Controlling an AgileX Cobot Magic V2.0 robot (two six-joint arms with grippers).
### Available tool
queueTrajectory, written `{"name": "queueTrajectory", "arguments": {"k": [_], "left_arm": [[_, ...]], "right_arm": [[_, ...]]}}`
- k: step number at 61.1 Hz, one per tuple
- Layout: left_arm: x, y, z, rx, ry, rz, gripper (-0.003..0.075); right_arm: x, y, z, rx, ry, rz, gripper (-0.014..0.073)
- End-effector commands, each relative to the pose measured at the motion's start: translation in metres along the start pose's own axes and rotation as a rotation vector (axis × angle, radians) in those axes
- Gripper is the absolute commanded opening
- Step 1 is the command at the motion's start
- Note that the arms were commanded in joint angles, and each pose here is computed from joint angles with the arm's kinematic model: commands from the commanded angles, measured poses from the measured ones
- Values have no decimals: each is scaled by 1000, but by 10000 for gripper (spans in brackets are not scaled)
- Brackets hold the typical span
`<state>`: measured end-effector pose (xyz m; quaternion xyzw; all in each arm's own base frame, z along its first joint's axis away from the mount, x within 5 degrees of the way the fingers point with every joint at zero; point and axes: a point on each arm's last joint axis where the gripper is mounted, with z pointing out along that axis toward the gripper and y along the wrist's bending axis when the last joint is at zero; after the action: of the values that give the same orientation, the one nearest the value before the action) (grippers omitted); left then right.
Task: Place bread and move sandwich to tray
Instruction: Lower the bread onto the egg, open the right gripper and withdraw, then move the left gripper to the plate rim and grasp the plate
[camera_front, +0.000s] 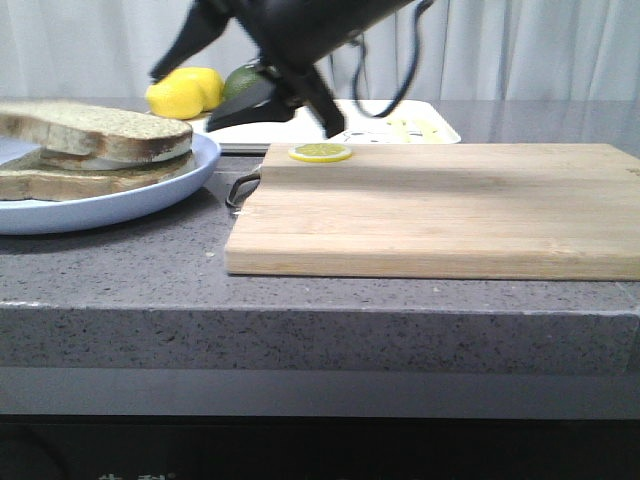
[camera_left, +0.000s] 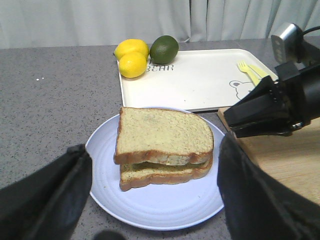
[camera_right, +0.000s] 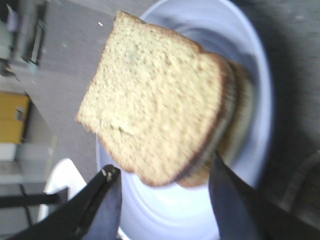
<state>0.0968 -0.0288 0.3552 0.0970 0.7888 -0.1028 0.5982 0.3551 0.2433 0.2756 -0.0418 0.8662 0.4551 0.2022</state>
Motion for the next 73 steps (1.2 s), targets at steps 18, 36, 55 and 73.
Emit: {"name": "queueTrajectory", "arguments": {"k": [18, 36, 55, 73], "left_arm": [[-17, -1, -2, 4, -103, 8, 511], [-17, 0, -2, -4, -103, 22, 511], [-17, 0, -2, -4, -103, 22, 511], [-15, 1, 5, -18, -54, 41, 511]], "right_arm": [[12, 60, -148, 291, -7, -463, 414], [68, 93, -247, 390, -231, -662, 414], [145, 77, -294, 345, -452, -718, 414], [186, 59, -307, 327, -495, -733, 414]]}}
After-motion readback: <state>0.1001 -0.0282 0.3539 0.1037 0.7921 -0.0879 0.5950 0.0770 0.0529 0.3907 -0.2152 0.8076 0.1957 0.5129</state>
